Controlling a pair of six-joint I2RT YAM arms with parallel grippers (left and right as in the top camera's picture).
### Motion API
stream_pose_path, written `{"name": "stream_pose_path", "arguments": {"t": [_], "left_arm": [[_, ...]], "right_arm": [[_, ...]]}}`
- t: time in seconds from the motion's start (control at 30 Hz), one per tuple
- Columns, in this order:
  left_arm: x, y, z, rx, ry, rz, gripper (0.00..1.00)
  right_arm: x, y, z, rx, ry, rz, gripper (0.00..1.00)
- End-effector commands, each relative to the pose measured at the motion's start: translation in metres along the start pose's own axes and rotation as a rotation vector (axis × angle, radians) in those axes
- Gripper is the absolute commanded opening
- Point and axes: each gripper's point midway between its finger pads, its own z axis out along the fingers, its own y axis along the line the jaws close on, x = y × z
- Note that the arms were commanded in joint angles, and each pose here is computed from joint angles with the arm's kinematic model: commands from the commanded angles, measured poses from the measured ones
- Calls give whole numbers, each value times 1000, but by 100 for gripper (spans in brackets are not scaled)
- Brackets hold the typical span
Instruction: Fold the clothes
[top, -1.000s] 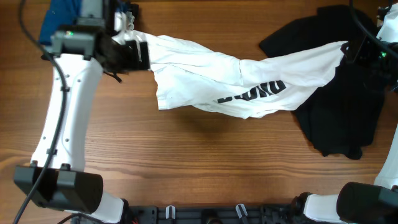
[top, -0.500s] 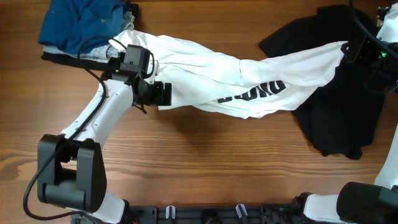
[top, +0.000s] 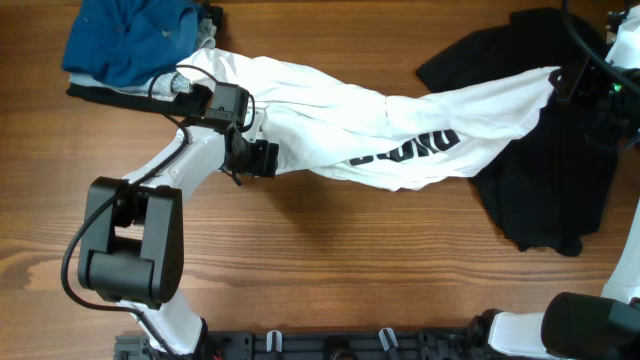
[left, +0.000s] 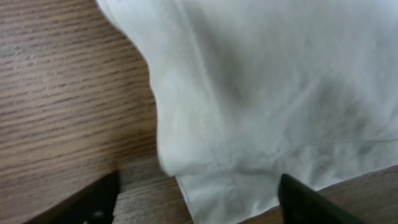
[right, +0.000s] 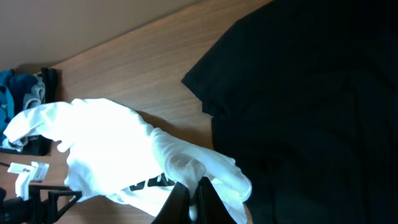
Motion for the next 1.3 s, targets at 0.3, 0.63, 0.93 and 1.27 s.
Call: {"name": "stream_pose_path", "arguments": {"t": [0.3, 0.63, 0.93, 1.27], "left_arm": [[33, -35, 13, 128, 133, 42, 53], [7, 2, -1, -88, 44, -76, 4], [-97, 16, -262, -176, -531, -165, 4], [-68, 90, -498, -453, -1121, -385, 4]], "right_arm": [[-4, -1, -1, 9, -8, -22, 4], [-2, -1, -1, 9, 1, -19, 4], [-4, -1, -1, 9, -7, -26, 4], [-50, 26, -77, 70, -190, -152, 4]]}}
